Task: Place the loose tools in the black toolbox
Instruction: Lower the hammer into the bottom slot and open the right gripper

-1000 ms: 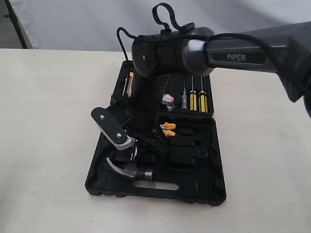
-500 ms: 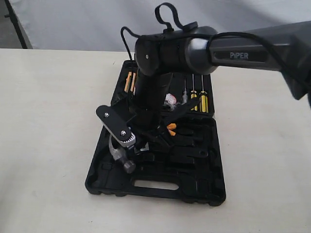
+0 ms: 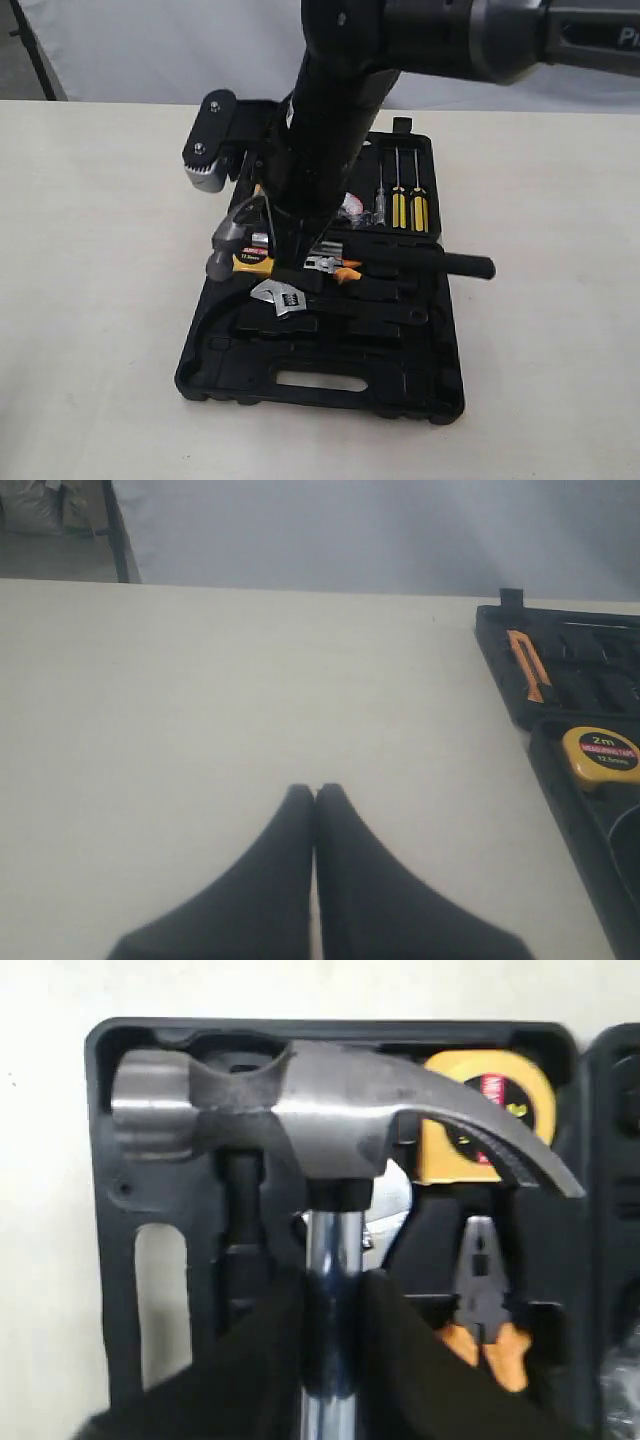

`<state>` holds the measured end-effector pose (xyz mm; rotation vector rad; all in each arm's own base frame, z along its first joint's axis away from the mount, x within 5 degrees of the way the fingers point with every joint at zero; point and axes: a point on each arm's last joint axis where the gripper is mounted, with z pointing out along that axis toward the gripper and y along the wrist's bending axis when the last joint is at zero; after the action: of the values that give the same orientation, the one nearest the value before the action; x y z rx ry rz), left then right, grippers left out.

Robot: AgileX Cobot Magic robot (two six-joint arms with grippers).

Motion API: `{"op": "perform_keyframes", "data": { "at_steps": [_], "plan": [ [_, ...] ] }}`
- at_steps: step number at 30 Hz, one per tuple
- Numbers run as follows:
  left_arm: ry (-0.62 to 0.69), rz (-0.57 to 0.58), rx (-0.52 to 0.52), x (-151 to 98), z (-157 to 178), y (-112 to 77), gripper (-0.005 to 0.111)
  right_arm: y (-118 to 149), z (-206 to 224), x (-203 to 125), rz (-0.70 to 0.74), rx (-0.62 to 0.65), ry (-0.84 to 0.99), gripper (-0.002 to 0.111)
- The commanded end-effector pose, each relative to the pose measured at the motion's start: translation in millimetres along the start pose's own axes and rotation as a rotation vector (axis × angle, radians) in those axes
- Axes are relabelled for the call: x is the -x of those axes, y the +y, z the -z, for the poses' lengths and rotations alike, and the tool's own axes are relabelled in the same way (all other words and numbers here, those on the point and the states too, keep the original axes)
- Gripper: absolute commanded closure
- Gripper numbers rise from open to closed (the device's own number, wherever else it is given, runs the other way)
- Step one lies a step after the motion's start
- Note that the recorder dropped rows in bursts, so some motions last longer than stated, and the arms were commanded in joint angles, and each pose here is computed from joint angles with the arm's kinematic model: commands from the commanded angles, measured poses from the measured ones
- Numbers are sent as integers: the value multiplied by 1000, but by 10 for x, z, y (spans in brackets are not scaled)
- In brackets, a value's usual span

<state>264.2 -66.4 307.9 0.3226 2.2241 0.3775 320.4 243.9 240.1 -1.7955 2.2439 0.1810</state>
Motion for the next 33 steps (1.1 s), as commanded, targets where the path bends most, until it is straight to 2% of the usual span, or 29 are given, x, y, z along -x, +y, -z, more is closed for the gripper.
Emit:
{"op": "perform_keyframes", "data": {
  "at_steps": [1, 9, 17, 19, 23, 26, 30, 31, 33],
  "plan": [
    [-7, 22, -14, -15, 8, -3, 105, 96, -353, 44, -41, 32, 0, 108],
    [-7, 22, -14, -15, 8, -3, 105, 204, -744, 94, 16, 54, 72, 108],
    [-7, 22, -14, -15, 8, -3, 105, 189, -868, 68, 22, 46, 85, 106],
    [-7, 22, -14, -15, 8, -3, 105, 190, -868, 70, 21, 47, 83, 99],
    [-7, 22, -14, -15, 8, -3, 105, 209, -867, 73, 5, 68, 80, 74],
    [-7, 22, -14, -15, 8, -3, 105, 222, -862, 73, -2, 83, 84, 65],
    [-7, 22, -14, -15, 8, -3, 105, 202, -689, 137, -35, 59, 50, 69],
    [-7, 22, -14, -15, 8, -3, 105, 195, -610, 165, -61, 51, 38, 73],
    [-7, 22, -14, -15, 8, -3, 105, 142, -448, 198, -126, 27, 32, 90]
  ]
}}
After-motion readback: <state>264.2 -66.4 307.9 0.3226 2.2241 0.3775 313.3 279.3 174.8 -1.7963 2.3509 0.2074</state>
